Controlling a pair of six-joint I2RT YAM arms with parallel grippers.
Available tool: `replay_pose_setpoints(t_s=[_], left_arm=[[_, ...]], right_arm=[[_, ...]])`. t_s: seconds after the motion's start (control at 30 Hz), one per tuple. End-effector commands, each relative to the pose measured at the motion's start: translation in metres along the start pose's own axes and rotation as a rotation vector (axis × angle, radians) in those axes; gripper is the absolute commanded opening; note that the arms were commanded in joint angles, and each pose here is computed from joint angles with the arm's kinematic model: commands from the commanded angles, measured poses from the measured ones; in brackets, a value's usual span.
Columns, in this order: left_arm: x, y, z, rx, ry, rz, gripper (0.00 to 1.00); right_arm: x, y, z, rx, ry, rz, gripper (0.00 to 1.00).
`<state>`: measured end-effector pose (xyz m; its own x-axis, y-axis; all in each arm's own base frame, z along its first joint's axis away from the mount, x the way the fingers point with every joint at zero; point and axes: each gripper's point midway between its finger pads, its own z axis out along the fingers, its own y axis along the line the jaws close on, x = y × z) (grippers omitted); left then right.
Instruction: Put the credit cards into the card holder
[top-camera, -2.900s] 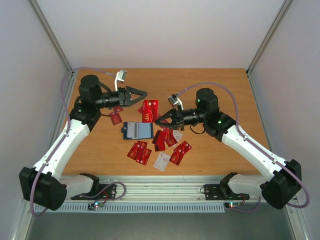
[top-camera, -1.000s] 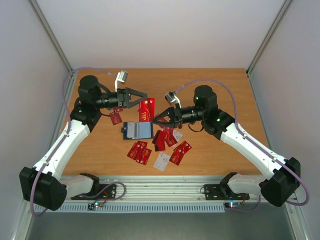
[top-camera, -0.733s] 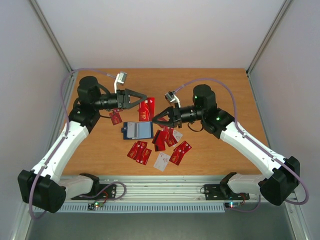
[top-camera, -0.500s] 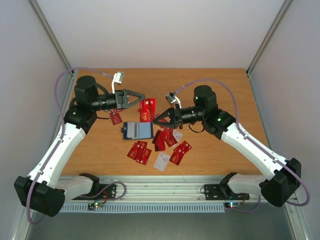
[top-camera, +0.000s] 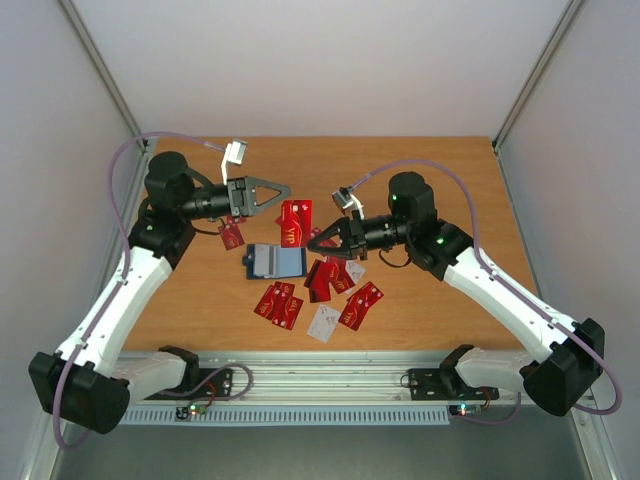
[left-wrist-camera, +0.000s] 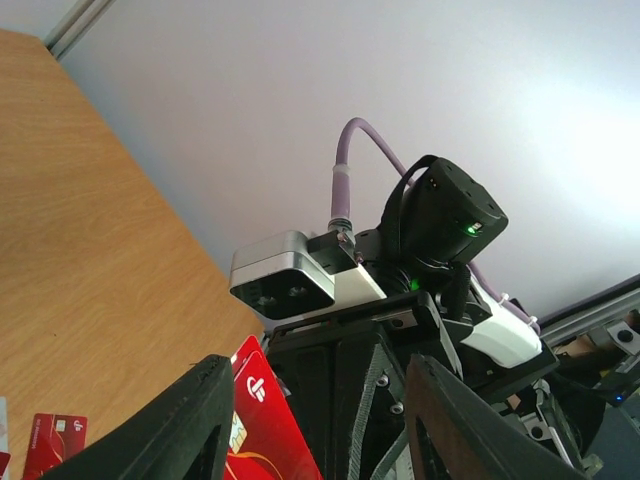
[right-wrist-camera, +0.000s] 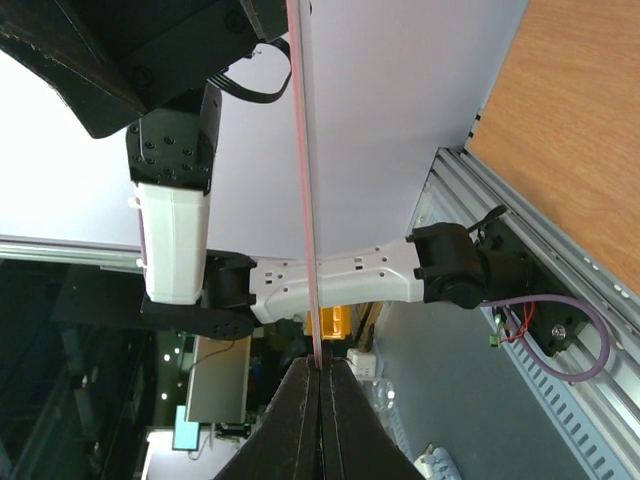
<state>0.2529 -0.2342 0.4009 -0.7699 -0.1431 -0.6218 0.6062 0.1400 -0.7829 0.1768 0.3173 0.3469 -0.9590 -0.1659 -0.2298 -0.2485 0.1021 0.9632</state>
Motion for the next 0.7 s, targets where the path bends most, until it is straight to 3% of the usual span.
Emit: replay_pose_setpoints(t_s=[0.0, 0.67], left_arm=[[0.001, -0.011, 0.000, 0.050, 0.007, 0.040, 0.49], [0.007, 0.002, 0.004, 0.040, 0.035, 0.002, 0.48]], right_arm=[[0.003, 0.014, -0.001, -0.029, 0.018, -0.051, 0.01], [0.001, 0.024, 0.000, -0.056, 0.026, -0.080, 0.01]])
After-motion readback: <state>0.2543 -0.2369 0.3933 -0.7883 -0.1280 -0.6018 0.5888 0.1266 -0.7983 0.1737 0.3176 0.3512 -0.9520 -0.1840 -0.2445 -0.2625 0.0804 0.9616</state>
